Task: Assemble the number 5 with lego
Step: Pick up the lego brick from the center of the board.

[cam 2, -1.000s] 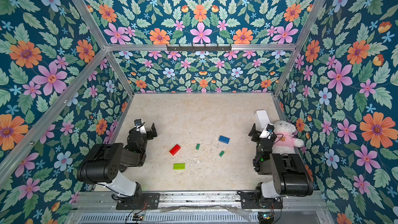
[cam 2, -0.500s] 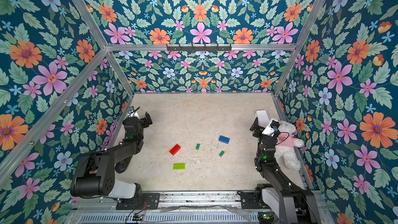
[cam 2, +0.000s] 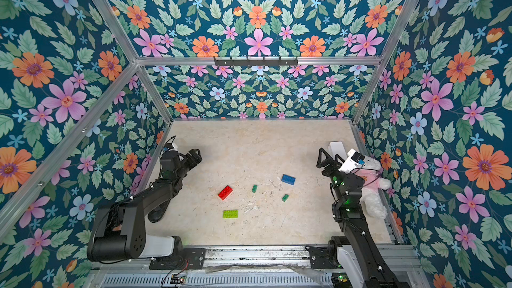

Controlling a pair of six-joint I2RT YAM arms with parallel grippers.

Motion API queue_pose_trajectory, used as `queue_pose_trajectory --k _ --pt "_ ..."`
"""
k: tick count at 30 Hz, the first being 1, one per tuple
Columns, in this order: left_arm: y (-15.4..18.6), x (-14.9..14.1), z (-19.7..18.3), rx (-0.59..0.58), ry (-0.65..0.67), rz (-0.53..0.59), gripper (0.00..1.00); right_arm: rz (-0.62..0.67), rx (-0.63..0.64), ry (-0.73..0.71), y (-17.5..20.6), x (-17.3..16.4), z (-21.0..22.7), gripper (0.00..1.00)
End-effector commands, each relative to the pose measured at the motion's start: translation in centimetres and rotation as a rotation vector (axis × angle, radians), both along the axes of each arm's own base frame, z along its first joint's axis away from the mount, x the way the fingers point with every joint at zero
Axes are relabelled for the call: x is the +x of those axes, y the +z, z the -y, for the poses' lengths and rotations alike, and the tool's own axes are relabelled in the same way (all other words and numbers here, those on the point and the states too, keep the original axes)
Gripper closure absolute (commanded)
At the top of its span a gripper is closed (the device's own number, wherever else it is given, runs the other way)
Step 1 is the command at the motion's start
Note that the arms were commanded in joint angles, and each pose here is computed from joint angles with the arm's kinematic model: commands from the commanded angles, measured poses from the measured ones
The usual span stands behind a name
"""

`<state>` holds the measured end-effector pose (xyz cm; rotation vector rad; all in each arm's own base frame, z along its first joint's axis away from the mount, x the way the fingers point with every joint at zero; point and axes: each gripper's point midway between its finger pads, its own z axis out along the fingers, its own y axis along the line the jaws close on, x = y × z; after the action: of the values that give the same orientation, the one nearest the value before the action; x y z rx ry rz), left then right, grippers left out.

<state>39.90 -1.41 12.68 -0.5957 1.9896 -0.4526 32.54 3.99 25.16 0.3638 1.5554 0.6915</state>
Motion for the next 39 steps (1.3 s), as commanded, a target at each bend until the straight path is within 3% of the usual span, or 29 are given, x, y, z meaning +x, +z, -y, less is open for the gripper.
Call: queue_pose_trajectory --k 1,8,15,19,34,39 --pt "-1.8 -2.4 2.3 -0.072 -0.085 -0.104 0.2 -0.214 0.018 0.108 -3.4 0.2 -2.6 0.13" --pt "-4.8 -7.8 4.5 -0.16 -0.153 -0.227 0.32 -0.497 -0.055 0.242 -7.9 0.2 -8.6 0.35" --pt "-4.8 -11.5 6.9 -0.152 -0.208 -0.244 0.43 -0.624 -0.182 0.329 -10.6 -1.4 -14.7 0.42" --pt "-5.1 -13.2 8.0 -0.214 -0.236 -0.239 0.49 -0.682 -0.232 0.378 -12.3 -2.6 -17.0 0.45" --pt "-6.6 -16.3 11.1 -0.344 -0.281 -0.183 0.51 -0.863 -0.399 0.572 -18.1 -5.4 -26.8 0.48" --pt "-6.8 -16.5 11.3 -0.371 -0.282 -0.153 0.5 -0.941 -0.452 0.615 -20.5 -6.0 -29.2 0.54"
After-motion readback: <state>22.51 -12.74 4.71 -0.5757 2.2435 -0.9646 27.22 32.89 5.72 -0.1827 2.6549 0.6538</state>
